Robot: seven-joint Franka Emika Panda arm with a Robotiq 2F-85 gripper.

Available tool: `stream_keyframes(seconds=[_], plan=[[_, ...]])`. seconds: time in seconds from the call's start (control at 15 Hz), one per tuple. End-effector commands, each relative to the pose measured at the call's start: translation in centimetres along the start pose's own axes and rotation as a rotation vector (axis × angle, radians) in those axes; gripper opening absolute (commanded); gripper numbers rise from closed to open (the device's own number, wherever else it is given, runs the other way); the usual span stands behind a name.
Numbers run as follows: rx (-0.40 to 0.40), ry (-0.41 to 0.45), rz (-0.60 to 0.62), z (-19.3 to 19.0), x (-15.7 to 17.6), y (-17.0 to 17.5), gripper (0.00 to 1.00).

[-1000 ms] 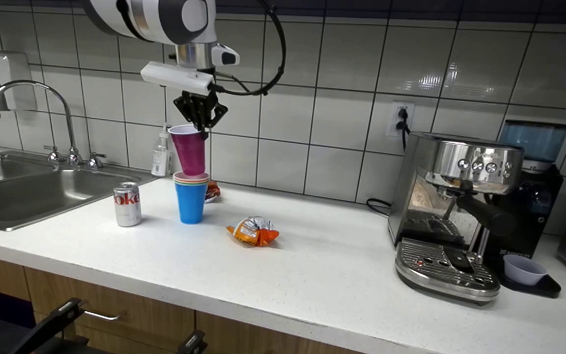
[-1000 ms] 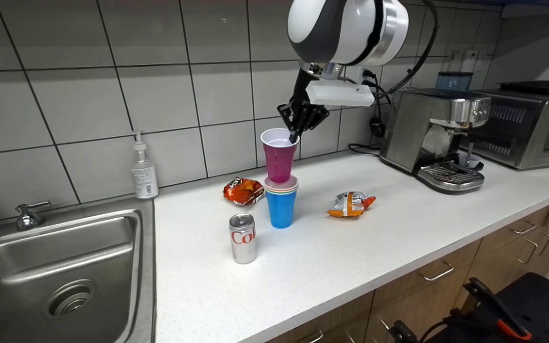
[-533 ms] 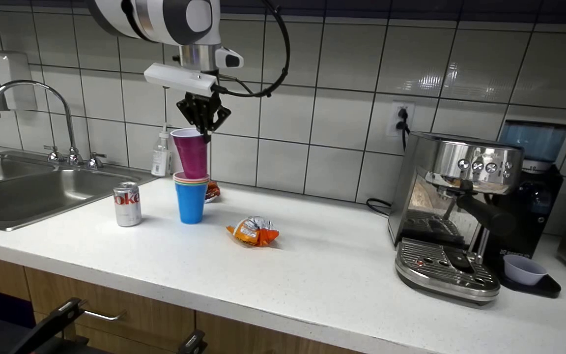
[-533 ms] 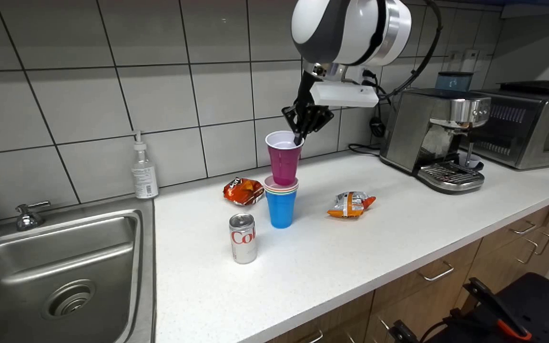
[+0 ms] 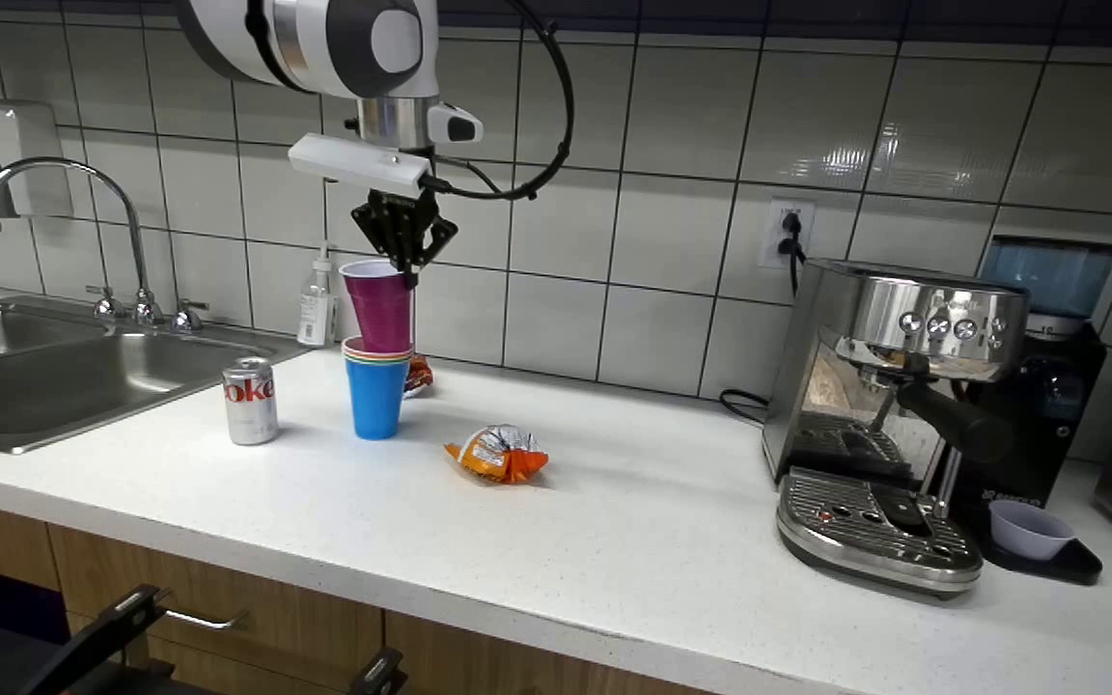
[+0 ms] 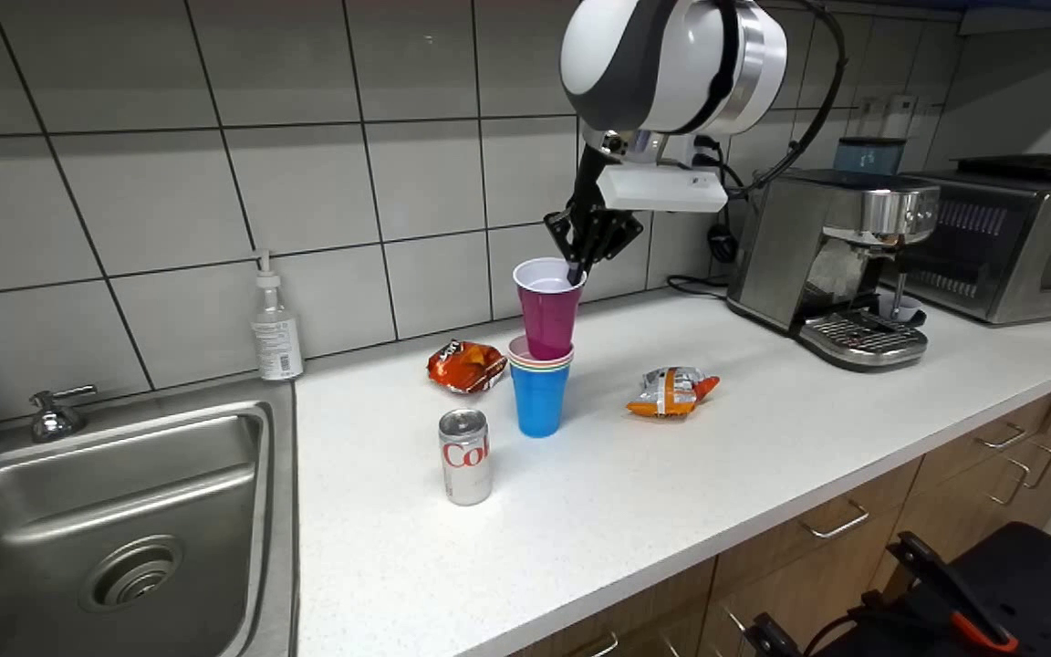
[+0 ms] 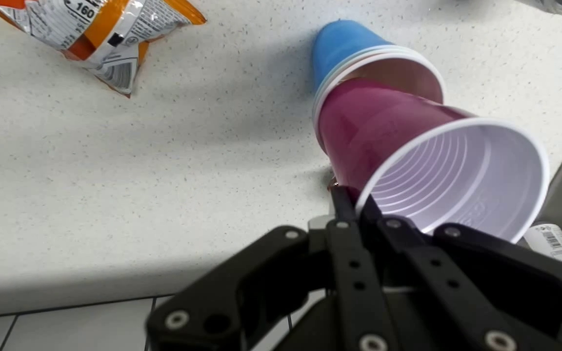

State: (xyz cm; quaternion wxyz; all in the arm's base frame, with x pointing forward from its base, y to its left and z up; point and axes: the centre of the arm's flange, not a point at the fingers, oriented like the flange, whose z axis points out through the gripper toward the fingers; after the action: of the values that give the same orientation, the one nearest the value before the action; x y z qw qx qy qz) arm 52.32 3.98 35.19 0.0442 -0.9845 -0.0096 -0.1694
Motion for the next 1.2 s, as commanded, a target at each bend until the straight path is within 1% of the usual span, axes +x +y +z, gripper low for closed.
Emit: stream_keyframes(seconds=[0.0, 0.67, 1.13], plan=[[0.003, -0.017, -0.001, 0.0, 0.6, 0.0, 0.01], [0.032, -0.043, 0.014, 1.7, 0.3, -0.7, 0.01], [0.03, -0.059, 0.024, 2.6, 0.2, -0.9, 0.01]])
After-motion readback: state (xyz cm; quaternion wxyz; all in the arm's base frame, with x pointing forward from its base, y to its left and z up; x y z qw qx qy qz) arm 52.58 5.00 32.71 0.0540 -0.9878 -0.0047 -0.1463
